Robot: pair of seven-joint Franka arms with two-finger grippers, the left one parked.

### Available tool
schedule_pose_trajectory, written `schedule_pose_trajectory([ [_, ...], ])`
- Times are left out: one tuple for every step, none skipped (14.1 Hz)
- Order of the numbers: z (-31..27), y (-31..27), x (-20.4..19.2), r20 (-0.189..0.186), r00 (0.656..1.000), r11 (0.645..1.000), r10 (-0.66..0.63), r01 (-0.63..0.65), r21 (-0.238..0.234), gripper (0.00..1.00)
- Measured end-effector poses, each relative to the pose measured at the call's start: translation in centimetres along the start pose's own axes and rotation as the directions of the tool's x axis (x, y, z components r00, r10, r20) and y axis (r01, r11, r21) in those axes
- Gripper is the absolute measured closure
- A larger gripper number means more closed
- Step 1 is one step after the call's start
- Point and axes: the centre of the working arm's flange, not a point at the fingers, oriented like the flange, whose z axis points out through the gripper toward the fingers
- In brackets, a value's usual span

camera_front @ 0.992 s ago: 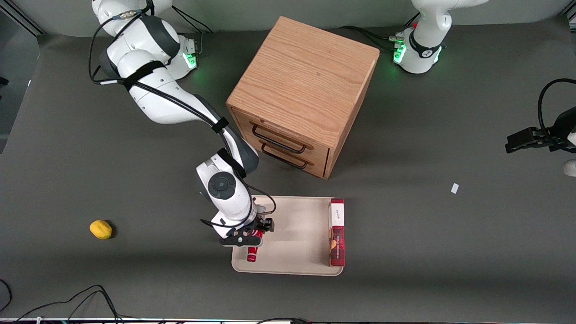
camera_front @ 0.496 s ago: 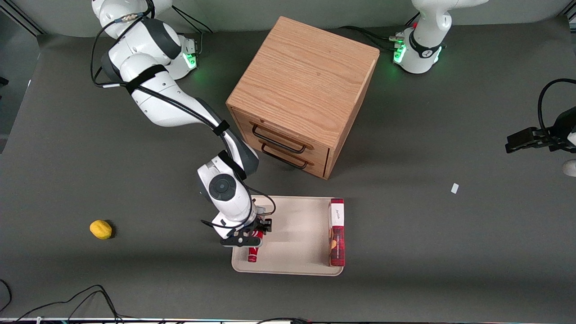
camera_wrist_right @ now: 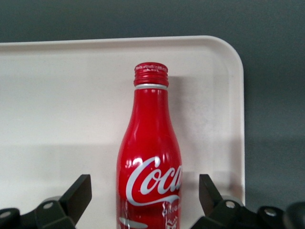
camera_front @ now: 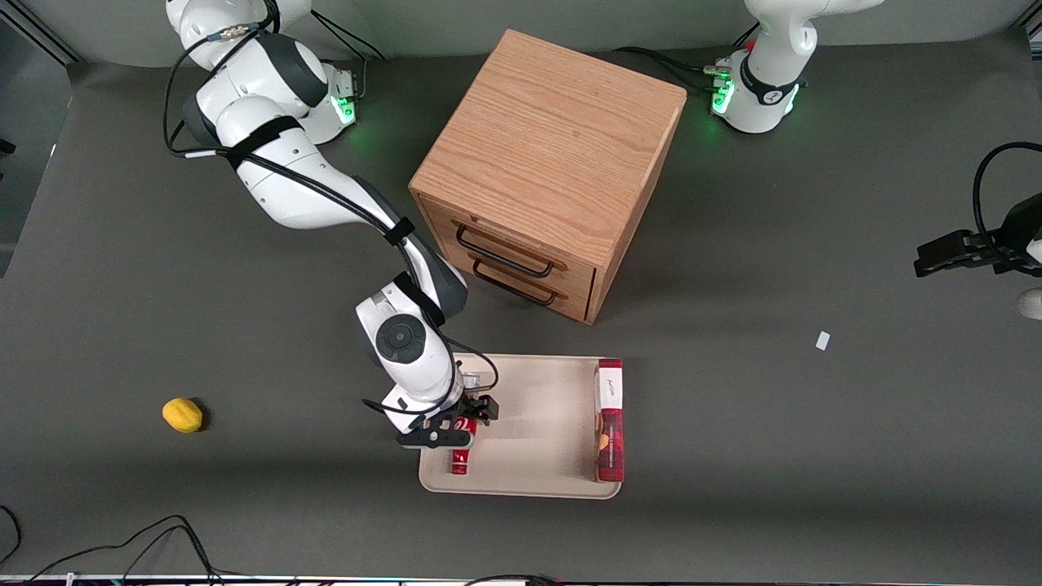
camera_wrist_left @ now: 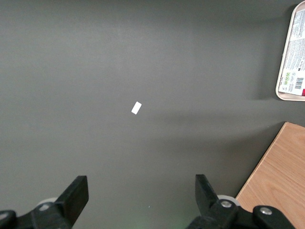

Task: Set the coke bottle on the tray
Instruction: 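Lower the bottle onto the tray beside the small box, then open the right gripper and withdraw it away from the tray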

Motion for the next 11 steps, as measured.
schedule_pose_trajectory([
  [-0.1,0.0,0.1,-0.001,1.000,1.000,0.000,0.000,0.000,0.00],
  [-0.1,0.0,0.1,-0.003,1.000,1.000,0.000,0.000,0.001,0.00],
  [-0.3,-0.1,0.2,-0.006,1.000,1.000,-0.004,0.004,0.001,0.00],
  [-0.7,-0.2,0.3,-0.012,1.000,1.000,-0.010,0.010,0.001,0.00],
  [-1.7,-0.4,0.5,-0.021,1.000,1.000,-0.014,0.014,0.000,0.00],
  [-3.1,-0.4,0.7,-0.025,1.000,1.000,-0.017,0.017,-0.007,0.00],
  [-5.1,-0.2,1.0,-0.023,1.000,0.999,-0.019,0.018,-0.026,0.00],
  [-7.4,0.3,1.4,-0.017,1.000,0.999,-0.013,0.012,-0.048,0.00],
  [-9.8,1.3,1.9,-0.006,1.000,0.998,0.006,-0.006,-0.068,0.00],
  [-12.1,2.6,2.2,0.010,1.000,0.996,0.020,-0.019,-0.085,0.00],
  [-14.3,4.1,2.3,0.035,0.999,0.994,0.020,-0.016,-0.106,0.00],
])
